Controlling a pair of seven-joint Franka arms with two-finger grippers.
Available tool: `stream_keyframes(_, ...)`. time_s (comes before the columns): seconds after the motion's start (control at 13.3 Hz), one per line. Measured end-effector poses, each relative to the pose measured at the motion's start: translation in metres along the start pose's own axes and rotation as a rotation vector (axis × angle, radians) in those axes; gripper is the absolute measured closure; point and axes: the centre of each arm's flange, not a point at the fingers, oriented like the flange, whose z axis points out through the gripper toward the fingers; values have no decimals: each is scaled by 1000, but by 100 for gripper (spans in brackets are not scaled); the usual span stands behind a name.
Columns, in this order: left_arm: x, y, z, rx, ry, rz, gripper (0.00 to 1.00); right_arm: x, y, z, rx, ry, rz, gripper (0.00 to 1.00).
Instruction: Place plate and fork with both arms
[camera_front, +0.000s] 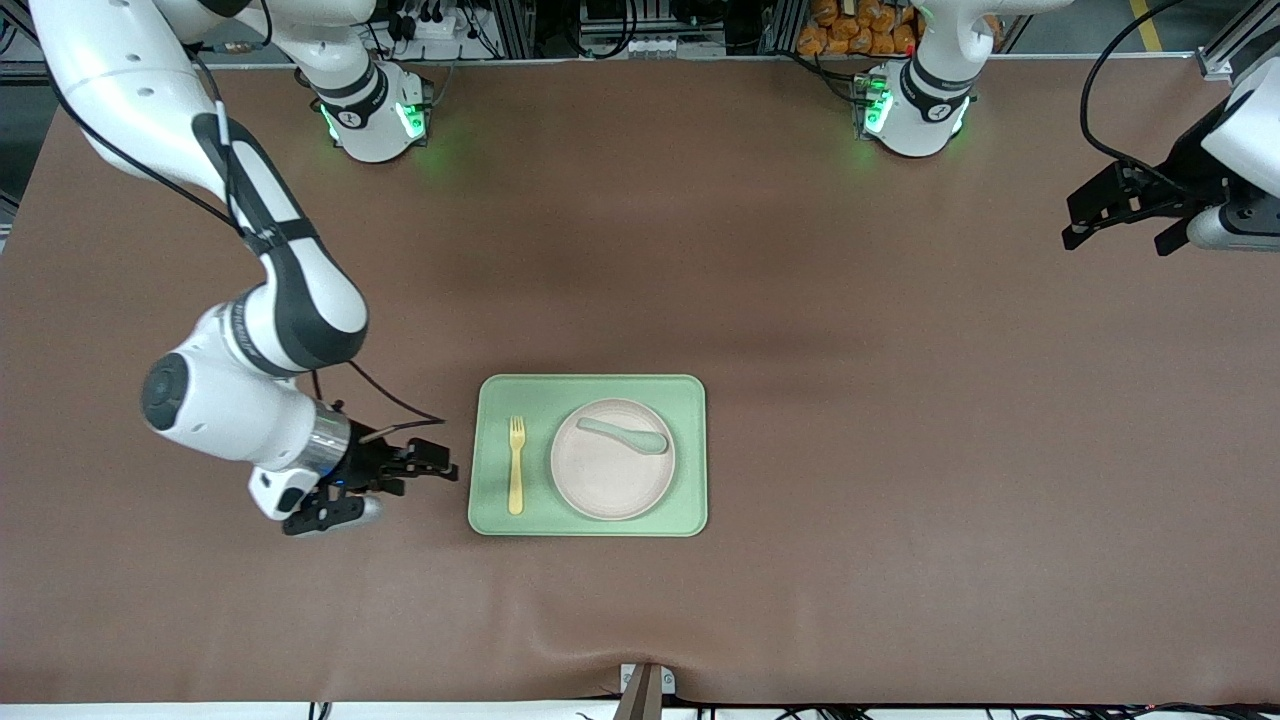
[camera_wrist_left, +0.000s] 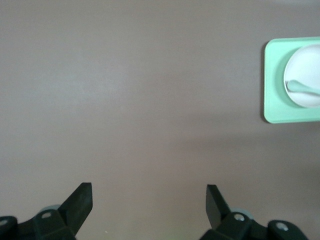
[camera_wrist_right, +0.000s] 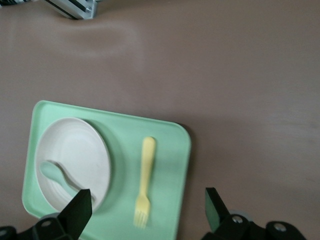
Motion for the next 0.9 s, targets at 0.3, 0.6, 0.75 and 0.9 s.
stream_keyframes(0.3, 0, -3, -1, 1, 1, 22, 0, 2, 29, -80, -78, -153, 20, 0)
stream_keyframes(0.6, 0, -5, 0, 1, -2, 17, 0, -15, 40, -188, -177, -139, 109, 0)
stream_keyframes(0.75, 0, -6, 0, 1, -3, 16, 0, -36, 43, -243, -228, -131, 146, 0)
stream_keyframes(0.9, 1, -7, 1, 0, -7, 15, 0, -58, 41, -291, -295, -119, 165, 0)
